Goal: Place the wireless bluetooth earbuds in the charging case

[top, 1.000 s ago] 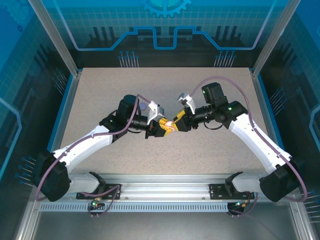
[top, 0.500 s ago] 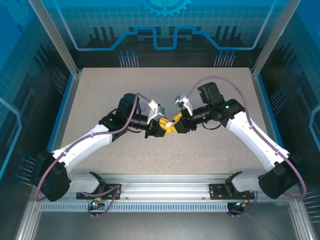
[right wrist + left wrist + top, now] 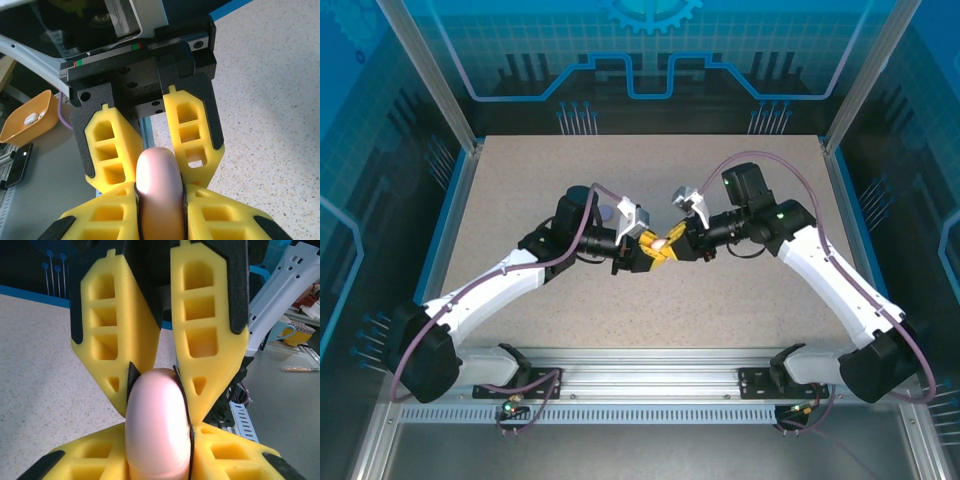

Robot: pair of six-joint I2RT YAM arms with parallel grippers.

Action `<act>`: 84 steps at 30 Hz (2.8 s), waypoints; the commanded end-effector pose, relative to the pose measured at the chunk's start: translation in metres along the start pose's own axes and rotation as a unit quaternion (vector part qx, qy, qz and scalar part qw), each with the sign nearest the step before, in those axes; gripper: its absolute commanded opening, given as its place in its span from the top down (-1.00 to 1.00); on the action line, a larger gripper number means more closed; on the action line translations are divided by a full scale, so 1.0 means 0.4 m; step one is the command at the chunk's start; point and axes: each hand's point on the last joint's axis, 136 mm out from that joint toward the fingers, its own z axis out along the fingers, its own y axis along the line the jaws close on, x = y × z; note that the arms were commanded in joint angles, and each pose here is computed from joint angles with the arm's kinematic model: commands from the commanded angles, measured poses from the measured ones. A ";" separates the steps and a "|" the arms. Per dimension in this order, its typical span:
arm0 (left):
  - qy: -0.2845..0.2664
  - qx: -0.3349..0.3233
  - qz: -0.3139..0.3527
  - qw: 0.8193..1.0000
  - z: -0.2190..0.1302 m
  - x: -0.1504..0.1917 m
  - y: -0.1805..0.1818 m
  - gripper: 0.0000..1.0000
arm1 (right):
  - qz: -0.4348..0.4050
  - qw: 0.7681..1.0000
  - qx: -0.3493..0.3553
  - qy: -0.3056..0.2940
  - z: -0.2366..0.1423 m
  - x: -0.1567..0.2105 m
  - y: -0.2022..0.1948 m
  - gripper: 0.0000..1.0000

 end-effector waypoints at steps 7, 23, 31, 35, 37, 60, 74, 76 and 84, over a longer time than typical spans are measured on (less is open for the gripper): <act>-0.049 0.002 0.006 0.999 0.005 -0.062 -0.004 0.31 | 0.013 0.999 0.013 -0.046 -0.042 -0.022 -0.010 0.85; -0.037 0.020 -0.018 0.999 0.020 -0.043 0.000 0.27 | 0.008 0.997 0.004 -0.070 -0.060 -0.047 0.001 0.86; -0.050 0.036 -0.010 0.998 0.017 -0.067 -0.016 0.28 | 0.011 0.998 -0.007 -0.062 -0.048 -0.034 0.005 0.85; -0.052 0.042 -0.007 0.998 0.016 -0.074 -0.021 0.31 | 0.007 0.998 -0.011 -0.057 -0.042 -0.033 0.011 0.85; -0.052 0.045 -0.007 0.998 0.016 -0.076 -0.023 0.33 | 0.008 0.998 -0.011 -0.055 -0.040 -0.031 0.010 0.84; -0.039 0.067 -0.005 0.997 0.018 -0.069 -0.042 0.81 | 0.005 0.999 -0.005 -0.036 -0.026 -0.021 0.008 0.80; -0.031 0.075 0.052 0.995 0.001 -0.056 -0.080 0.86 | 0.004 0.995 0.093 -0.026 -0.052 -0.021 -0.051 0.08; -0.031 0.076 0.055 0.995 0.000 -0.057 -0.082 0.86 | 0.006 0.994 0.107 -0.025 -0.056 -0.021 -0.063 0.09; -0.026 0.059 0.060 0.996 0.003 -0.049 -0.066 0.86 | 0.010 0.990 0.135 -0.032 -0.070 -0.028 -0.078 0.08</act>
